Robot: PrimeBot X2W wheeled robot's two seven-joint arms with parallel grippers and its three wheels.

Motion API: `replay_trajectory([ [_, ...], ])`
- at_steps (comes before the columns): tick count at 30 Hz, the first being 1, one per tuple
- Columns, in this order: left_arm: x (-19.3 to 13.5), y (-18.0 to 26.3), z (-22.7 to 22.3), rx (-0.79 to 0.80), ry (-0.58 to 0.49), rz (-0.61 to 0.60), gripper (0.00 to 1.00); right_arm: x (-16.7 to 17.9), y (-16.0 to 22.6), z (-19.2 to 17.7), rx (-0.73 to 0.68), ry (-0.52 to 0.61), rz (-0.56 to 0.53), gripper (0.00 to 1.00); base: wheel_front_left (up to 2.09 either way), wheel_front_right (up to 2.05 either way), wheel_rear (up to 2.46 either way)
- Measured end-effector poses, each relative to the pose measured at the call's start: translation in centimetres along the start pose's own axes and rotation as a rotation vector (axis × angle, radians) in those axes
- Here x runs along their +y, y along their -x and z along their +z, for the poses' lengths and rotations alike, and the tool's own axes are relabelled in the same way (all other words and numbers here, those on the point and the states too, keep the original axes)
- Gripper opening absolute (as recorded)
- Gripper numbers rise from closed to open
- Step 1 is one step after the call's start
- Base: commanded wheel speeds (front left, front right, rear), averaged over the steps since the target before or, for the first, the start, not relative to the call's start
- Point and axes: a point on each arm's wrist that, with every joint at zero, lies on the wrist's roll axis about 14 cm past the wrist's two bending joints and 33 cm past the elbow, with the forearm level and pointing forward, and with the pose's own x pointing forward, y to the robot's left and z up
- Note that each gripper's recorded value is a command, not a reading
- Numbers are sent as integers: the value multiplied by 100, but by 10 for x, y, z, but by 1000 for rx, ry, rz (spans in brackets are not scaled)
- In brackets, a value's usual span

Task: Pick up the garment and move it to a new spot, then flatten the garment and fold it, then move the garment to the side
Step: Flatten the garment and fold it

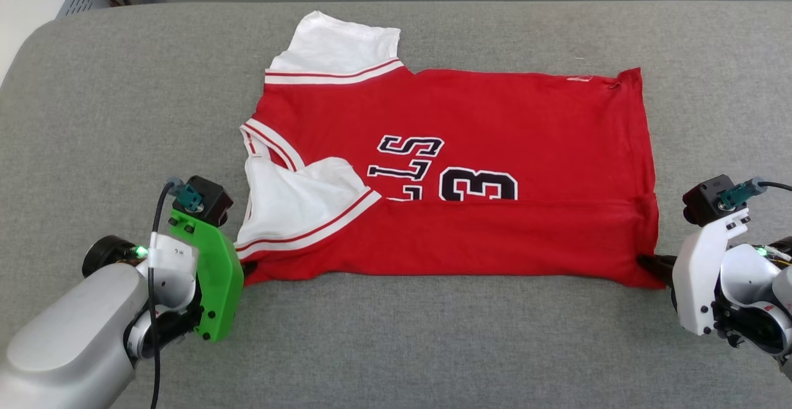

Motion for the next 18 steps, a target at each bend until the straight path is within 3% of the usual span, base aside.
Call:
replay_trajectory([
  [10, -17, 46, -1, -73, -27, 6, 0, -1, 67, 12, -160, 17, -8, 0, 0, 0, 0],
  [18, -41, 46, -33, -9, -5, -32, 0, -1, 73, -21, -96, -54, -4, 0, 0, 0, 0],
])
